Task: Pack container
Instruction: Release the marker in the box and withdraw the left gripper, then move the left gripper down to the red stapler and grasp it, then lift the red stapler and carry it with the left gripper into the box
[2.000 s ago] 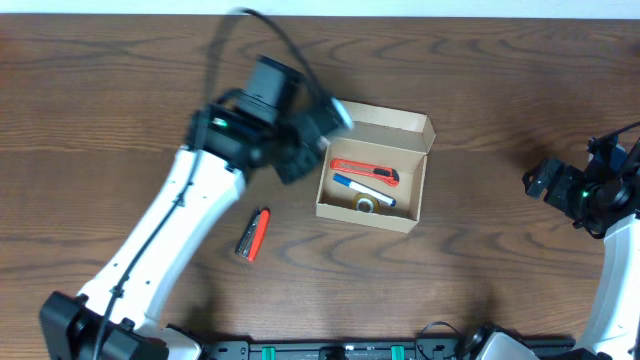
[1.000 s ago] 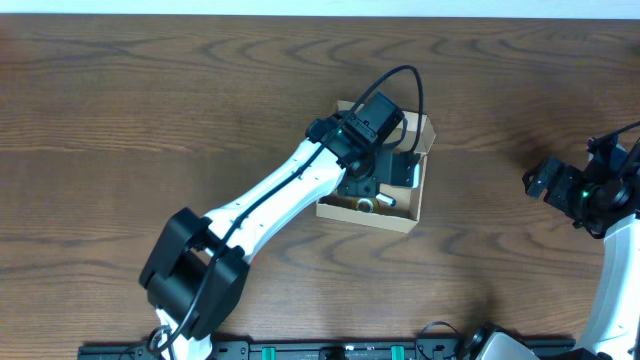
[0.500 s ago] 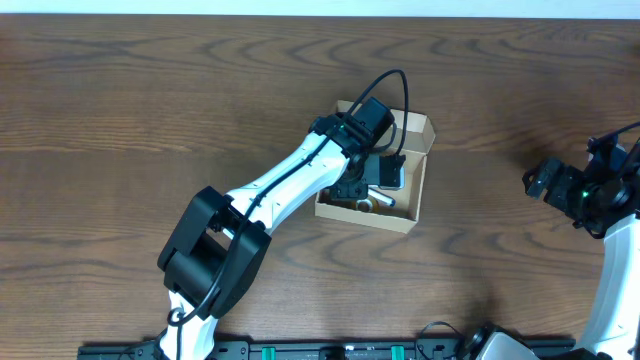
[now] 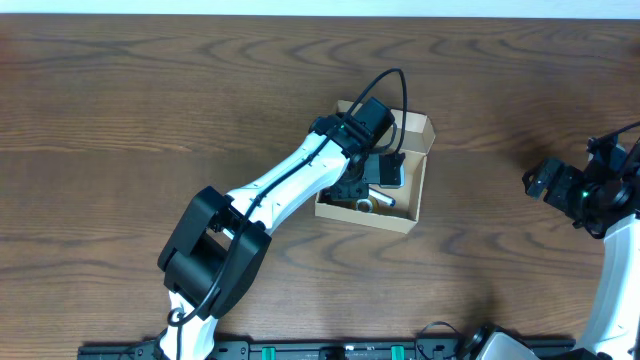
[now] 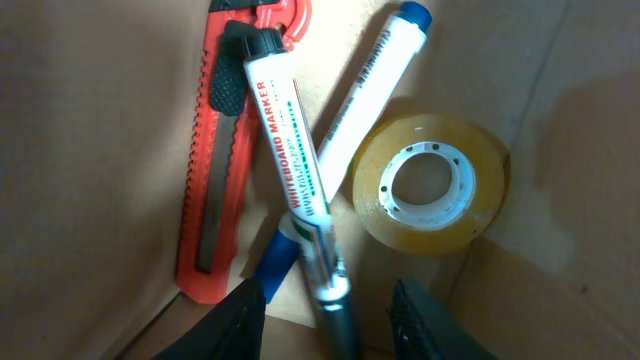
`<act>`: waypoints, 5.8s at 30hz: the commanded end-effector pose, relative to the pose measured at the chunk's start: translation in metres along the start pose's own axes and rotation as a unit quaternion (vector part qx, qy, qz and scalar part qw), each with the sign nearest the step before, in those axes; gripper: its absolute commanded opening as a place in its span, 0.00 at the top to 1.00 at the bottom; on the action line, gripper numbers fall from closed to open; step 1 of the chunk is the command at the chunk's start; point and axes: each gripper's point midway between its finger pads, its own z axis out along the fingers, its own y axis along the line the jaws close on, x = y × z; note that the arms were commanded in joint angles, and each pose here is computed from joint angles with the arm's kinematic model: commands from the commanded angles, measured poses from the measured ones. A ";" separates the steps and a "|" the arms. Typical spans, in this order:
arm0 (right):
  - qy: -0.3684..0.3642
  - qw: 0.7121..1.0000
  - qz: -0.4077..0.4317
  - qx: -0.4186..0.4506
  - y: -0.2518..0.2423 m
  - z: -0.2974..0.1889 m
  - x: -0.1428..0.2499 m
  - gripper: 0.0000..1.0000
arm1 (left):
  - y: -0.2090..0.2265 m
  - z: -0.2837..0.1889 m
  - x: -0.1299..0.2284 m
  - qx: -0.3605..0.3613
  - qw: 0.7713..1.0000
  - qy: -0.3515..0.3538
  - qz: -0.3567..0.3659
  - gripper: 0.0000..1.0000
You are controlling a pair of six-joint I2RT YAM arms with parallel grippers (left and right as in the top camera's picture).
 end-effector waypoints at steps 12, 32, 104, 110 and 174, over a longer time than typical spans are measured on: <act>-0.009 1.000 -0.008 -0.006 0.003 -0.004 -0.002 0.01 | 0.064 -0.176 0.007 -0.210 0.955 -0.055 -0.201 0.44; -0.008 1.000 -0.008 -0.007 0.003 -0.004 -0.002 0.01 | 0.014 -0.193 0.265 -0.194 0.691 0.078 -0.692 0.22; -0.013 1.000 -0.012 0.010 -0.003 -0.004 -0.004 0.01 | -0.071 0.009 0.211 -0.036 0.824 0.040 -0.564 0.11; -0.013 1.000 -0.012 0.010 -0.003 -0.004 -0.004 0.01 | -0.078 0.019 0.214 -0.019 0.822 0.057 -0.566 0.10; -0.013 1.000 -0.012 0.008 -0.002 -0.004 -0.004 0.01 | 0.021 -0.129 -0.029 -0.107 0.984 -0.129 -0.055 0.94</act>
